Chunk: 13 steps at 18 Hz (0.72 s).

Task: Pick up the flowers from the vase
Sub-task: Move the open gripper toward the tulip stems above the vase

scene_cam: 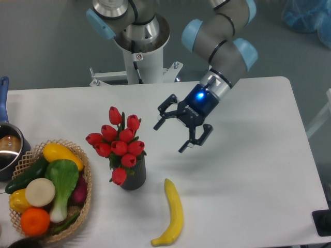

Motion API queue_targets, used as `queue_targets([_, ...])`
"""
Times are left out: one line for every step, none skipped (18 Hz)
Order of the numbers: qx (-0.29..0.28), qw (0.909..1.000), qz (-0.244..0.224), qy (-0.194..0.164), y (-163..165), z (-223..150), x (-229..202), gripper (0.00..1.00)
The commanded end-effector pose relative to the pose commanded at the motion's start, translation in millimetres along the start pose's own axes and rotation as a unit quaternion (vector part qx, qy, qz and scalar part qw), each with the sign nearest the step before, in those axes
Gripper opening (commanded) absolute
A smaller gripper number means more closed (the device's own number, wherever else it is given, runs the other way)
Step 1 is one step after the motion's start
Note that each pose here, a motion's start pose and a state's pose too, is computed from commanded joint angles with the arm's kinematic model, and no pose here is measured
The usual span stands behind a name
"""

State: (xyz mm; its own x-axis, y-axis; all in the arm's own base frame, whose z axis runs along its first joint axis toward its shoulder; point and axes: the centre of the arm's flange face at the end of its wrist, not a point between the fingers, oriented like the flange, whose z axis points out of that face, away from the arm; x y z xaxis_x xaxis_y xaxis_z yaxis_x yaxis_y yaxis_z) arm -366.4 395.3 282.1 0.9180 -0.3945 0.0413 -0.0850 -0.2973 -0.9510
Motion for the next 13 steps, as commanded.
queue_targets([0.002, 1.0, 0.002, 0.0, -2.1, 0.3, 2.0, 1.0])
queue_targets([0.001, 1.0, 0.002, 0.002, -2.7, 1.7, 3.4, 1.0])
queue_targets([0.001, 1.0, 0.002, 0.005, -2.4, 4.9, 5.6, 1.0])
queue_targets([0.001, 0.9999, 0.002, 0.01, -2.3, 9.6, 10.1, 1.0])
queue_targets([0.002, 0.9999, 0.004, 0.012, -4.5, 12.1, 11.4, 1.0])
queue_targets([0.002, 0.9999, 0.007, 0.013, -6.8, 12.9, 11.5, 1.0])
queue_targets([0.002, 0.9999, 0.008, 0.014, -9.1, 13.8, 10.9, 1.0])
queue_targets([0.001, 0.9998, 0.012, 0.018, -11.6, 18.3, 12.6, 1.0])
queue_targets([0.0, 0.9996, 0.014, 0.025, -15.6, 24.7, 15.0, 1.0])
queue_targets([0.001, 0.9994, 0.018, 0.029, -20.5, 29.5, 16.0, 1.0])
queue_targets([0.002, 0.9992, 0.02, 0.034, -23.9, 34.0, 16.9, 1.0])
queue_targets([0.002, 0.9991, 0.022, 0.036, -24.6, 36.1, 17.4, 1.0])
queue_targets([0.002, 0.999, 0.023, 0.038, -24.3, 37.8, 18.0, 1.0])
